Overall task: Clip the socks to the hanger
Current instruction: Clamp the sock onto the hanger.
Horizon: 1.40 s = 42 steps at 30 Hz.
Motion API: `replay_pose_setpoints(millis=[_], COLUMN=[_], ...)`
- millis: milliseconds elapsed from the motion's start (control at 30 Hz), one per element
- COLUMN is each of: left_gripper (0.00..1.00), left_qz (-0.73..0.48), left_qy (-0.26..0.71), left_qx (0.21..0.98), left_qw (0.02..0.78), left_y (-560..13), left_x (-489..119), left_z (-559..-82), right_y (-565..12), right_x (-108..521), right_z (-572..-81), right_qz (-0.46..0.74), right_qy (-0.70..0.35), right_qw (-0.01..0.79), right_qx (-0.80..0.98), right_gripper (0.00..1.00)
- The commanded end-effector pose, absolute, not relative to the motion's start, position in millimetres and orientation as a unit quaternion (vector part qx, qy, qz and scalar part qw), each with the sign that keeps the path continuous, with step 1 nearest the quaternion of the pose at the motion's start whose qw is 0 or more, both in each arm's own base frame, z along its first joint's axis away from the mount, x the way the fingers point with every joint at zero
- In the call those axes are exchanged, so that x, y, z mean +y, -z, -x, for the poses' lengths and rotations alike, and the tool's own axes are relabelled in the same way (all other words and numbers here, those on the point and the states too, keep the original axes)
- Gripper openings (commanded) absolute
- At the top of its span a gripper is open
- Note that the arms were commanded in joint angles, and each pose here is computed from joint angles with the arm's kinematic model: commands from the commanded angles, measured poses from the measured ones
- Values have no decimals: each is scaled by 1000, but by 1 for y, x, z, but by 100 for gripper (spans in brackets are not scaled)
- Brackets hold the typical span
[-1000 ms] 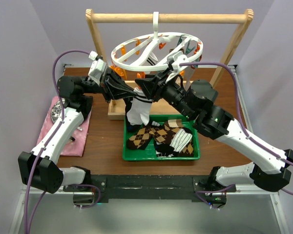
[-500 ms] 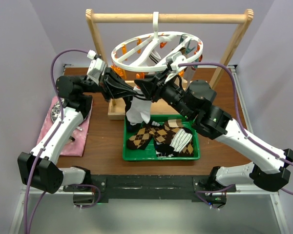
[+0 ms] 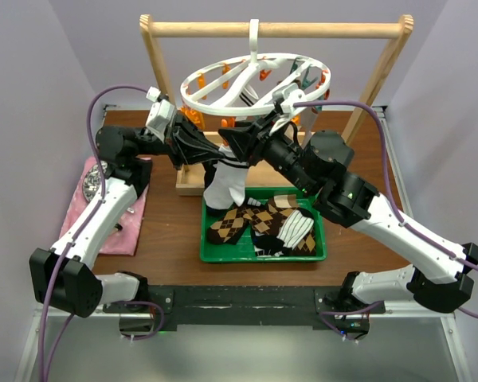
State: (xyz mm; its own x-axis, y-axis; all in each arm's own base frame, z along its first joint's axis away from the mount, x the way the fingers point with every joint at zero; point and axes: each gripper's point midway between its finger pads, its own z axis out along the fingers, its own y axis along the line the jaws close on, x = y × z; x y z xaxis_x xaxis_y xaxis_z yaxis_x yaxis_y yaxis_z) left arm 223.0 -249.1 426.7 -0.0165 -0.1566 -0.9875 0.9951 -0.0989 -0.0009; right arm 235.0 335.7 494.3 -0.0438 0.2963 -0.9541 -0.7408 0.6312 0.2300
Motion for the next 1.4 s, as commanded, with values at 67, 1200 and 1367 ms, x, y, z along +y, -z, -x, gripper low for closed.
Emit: replay_pose_setpoints(millis=[67, 1200, 1367], left_gripper=[0, 0, 0], left_qz=[-489, -478, -469], left_qy=[560, 550, 543], left_qx=[417, 403, 400], left_qw=[524, 555, 570], left_y=[-432, -455, -460], left_x=[-255, -255, -255], left_z=[-213, -218, -225], right_y=[-507, -490, -491], right_x=[346, 355, 358], right_z=[-217, -219, -218], right_qz=[198, 205, 201], right_qy=[-436, -438, -447], right_qw=[655, 639, 638], right_qx=[585, 598, 593], right_gripper=[9, 9, 9])
